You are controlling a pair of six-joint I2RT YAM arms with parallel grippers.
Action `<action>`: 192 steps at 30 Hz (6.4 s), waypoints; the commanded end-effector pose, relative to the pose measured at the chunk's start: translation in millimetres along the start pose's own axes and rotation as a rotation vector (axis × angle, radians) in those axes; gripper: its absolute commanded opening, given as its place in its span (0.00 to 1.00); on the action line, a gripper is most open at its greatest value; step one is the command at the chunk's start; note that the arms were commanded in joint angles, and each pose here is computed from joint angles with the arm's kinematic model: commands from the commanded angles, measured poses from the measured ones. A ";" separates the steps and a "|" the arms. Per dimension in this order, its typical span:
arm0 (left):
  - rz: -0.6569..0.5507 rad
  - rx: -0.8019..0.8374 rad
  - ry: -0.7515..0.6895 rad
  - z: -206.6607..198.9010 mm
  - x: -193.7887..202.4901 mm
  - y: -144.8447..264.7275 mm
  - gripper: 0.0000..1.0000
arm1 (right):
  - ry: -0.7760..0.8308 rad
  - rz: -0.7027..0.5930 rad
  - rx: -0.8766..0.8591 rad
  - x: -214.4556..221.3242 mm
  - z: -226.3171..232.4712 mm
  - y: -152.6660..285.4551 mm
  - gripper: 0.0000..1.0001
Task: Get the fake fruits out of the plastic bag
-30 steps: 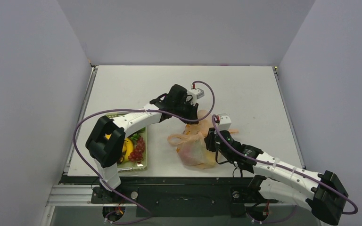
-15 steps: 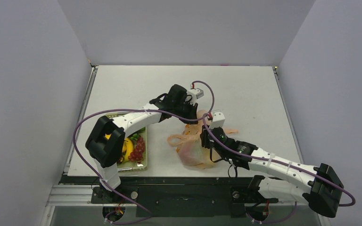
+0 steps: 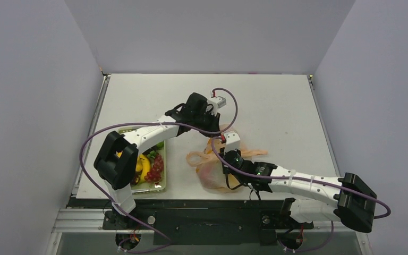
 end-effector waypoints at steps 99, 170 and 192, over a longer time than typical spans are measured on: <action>-0.183 -0.447 0.279 -103.5 7.6 -6.7 0.43 | -0.495 0.127 -0.084 -42.9 -106.1 55.6 0.77; -0.203 -0.098 0.042 -141.1 14.1 72.5 0.66 | -0.476 0.148 0.126 -43.3 -133.5 57.8 0.00; 0.198 -0.544 -0.135 -104.4 39.0 15.5 0.58 | -0.510 0.156 0.046 -35.9 -121.3 55.2 0.00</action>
Point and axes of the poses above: each gripper's point midway between its finger pads, its own y axis back along the fingers, its own z axis along the line the jaws close on, x = y × z, the point moved 2 cm from there along y, back along the fingers, and after that the axes turned 6 degrees about -y, right-handed, at the moved point
